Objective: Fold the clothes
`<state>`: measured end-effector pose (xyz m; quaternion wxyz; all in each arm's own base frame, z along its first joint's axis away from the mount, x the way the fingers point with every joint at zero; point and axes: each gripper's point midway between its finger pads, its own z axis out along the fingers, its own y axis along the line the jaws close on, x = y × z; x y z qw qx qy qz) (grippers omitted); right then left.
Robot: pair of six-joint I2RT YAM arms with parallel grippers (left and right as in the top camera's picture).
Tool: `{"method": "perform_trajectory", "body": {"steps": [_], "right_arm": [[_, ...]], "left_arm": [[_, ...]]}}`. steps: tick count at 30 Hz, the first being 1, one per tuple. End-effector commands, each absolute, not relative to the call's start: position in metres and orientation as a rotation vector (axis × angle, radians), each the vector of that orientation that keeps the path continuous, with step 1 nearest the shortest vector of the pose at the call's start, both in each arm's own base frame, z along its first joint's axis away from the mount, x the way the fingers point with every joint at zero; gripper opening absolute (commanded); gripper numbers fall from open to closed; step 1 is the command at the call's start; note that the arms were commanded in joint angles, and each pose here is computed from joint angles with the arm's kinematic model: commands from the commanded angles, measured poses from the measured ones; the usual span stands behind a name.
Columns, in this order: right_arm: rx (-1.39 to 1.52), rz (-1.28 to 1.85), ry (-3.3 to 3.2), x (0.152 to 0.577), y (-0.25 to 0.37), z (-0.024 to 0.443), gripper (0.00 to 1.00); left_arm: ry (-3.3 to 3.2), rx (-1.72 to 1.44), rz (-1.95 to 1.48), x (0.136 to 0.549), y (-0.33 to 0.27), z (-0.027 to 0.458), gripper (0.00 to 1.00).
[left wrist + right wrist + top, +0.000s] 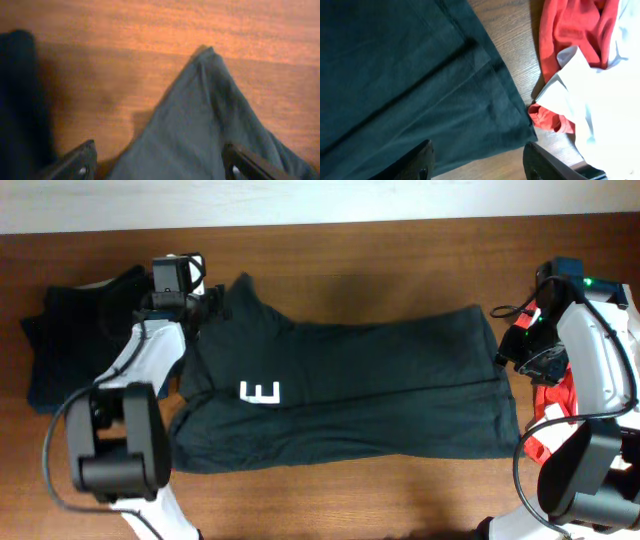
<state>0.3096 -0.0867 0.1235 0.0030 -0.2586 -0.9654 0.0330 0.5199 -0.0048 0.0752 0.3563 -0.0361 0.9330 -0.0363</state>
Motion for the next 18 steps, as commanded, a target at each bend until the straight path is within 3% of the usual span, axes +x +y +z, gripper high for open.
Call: {"method": "perform_trajectory", "body": {"steps": [1, 3, 4, 6, 8, 10, 14, 18], "right_arm": [[-0.809, 0.088, -3.034, 0.311, -0.085, 0.125, 0.61], [-0.810, 0.088, -3.035, 0.311, -0.085, 0.125, 0.61], [-0.810, 0.088, -3.035, 0.311, -0.085, 0.125, 0.61], [-0.816, 0.088, -3.054, 0.316, -0.086, 0.125, 0.61], [-0.831, 0.088, -3.107, 0.329, -0.089, 0.126, 0.63], [-0.806, 0.070, -3.205, 0.354, -0.093, 0.124, 0.64], [-0.694, -0.028, -3.431, 0.430, -0.099, 0.096, 0.65], [-0.677, -0.167, -3.525, 0.484, -0.097, 0.044, 0.65]], "left_arm": [[2.428, -0.039, -0.133, 0.535, -0.014, 0.035, 0.79], [2.467, -0.043, -0.134, 0.533, -0.014, 0.007, 0.73], [2.489, -0.044, -0.134, 0.530, -0.014, -0.002, 0.60], [2.514, -0.047, -0.134, 0.526, -0.013, -0.010, 0.21], [2.499, -0.043, -0.161, 0.529, -0.017, -0.002, 0.01], [2.512, -0.068, -0.217, 0.525, -0.023, 0.016, 0.01], [2.643, -0.135, -0.232, 0.477, -0.023, 0.056, 0.01], [2.730, -0.149, -0.232, 0.455, -0.023, 0.051, 0.00]]}}
